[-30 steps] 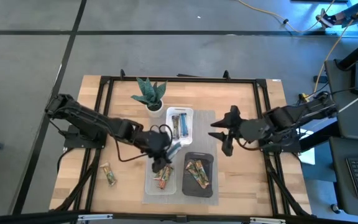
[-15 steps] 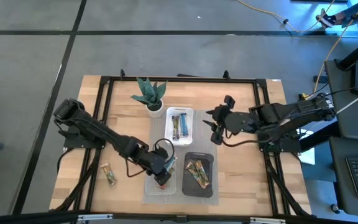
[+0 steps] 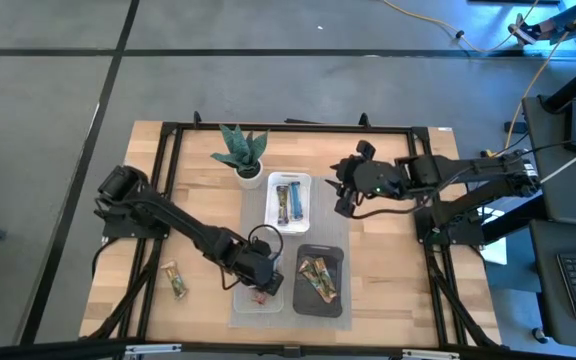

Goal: Pick and place Granola Bars by type
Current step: Put the red granola bar into the transparent bin, then put the yellow granola bar into the black transparent bin

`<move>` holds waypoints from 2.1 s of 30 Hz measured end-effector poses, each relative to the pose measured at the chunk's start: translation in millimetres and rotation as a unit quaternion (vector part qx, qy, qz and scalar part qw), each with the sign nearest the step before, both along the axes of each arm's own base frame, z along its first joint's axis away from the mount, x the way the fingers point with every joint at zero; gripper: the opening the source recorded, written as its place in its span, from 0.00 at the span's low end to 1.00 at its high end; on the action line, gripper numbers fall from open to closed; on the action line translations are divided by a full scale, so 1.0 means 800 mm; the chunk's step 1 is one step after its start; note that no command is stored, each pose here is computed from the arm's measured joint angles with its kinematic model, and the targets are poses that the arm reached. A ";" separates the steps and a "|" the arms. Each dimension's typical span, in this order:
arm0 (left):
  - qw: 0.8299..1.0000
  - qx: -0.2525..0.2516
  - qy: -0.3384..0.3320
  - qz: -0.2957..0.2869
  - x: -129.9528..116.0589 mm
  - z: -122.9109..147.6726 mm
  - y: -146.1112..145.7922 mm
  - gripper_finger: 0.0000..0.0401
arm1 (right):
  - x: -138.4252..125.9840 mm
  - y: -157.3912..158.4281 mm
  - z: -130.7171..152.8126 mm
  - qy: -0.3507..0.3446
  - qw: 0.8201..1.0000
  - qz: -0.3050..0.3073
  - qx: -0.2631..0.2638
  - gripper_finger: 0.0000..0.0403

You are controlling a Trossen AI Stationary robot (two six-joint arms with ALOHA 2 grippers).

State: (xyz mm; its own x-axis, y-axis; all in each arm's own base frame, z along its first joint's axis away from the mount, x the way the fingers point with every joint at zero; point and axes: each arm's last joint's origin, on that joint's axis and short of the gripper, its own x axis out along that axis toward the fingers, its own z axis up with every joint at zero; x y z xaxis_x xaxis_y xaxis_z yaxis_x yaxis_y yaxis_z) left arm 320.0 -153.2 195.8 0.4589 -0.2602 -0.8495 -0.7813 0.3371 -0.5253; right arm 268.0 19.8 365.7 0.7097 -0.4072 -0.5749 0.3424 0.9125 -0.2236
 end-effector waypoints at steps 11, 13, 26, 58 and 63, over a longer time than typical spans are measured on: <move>0.999 -0.022 0.040 0.014 0.005 -0.022 -0.004 0.32 | 0.001 -0.003 0.000 0.012 1.000 0.027 -0.003 0.44; 0.999 -0.023 0.040 0.016 0.005 -0.022 -0.002 0.32 | 0.001 -0.002 0.000 0.014 0.999 0.031 -0.007 0.44; 0.998 -0.038 0.042 0.039 0.007 -0.021 -0.002 0.36 | 0.001 -0.003 0.000 0.022 0.999 0.042 -0.021 0.44; 0.985 0.145 -0.089 -0.032 -0.051 0.067 -0.003 0.42 | 0.000 -0.003 -0.001 0.029 0.998 0.046 -0.027 0.44; 0.990 0.114 -0.077 -0.027 -0.052 0.066 -0.004 0.43 | 0.000 -0.003 -0.001 0.029 0.998 0.046 -0.027 0.44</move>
